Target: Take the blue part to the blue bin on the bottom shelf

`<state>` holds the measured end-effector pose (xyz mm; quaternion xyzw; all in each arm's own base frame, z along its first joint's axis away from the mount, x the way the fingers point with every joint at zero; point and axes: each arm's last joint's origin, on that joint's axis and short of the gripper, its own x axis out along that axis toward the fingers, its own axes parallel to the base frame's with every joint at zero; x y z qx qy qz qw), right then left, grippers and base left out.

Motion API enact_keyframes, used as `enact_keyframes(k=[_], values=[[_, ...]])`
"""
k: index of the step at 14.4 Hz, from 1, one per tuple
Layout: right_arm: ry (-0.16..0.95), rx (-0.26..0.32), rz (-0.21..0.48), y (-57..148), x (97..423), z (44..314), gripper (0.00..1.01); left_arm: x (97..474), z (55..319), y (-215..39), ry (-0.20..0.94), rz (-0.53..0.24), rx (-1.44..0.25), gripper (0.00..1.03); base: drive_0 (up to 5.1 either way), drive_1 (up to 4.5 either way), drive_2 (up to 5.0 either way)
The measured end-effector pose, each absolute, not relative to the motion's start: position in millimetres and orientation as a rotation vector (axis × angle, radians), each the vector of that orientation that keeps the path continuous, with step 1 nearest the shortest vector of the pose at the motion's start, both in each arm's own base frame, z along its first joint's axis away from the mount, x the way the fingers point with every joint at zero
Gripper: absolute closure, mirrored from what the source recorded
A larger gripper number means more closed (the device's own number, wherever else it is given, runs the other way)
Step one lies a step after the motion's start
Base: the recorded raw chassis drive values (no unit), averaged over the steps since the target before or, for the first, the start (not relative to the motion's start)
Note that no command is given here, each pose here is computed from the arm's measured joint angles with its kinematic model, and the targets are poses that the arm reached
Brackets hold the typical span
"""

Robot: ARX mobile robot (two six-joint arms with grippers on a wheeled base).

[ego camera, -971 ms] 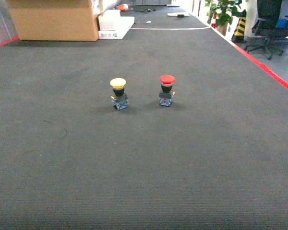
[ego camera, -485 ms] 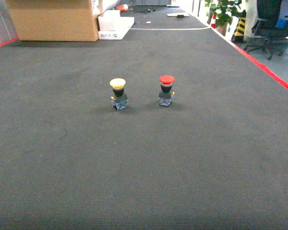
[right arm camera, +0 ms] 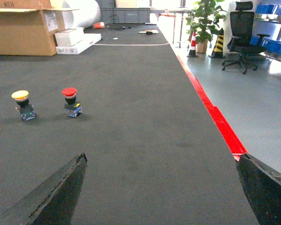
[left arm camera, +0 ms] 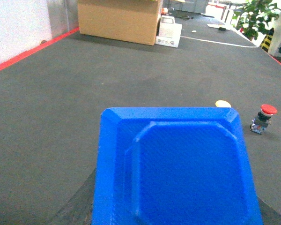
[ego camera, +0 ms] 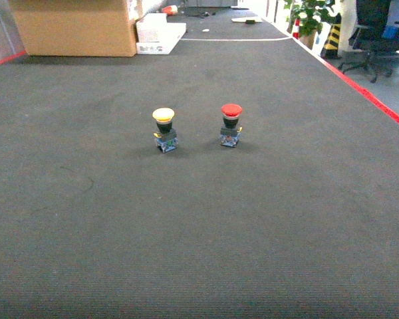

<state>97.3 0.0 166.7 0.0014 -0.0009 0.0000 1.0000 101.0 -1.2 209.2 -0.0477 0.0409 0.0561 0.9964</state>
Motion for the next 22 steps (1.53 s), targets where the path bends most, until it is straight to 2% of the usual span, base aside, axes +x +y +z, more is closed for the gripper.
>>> enact_keyframes(k=[22], values=[[-0.002, 0.002, 0.000, 0.0, 97.3, 166.7, 0.03, 101.2, 208.8, -1.2, 0.085, 0.116, -0.095, 0.60, 0.0, -4.09, 4.1]])
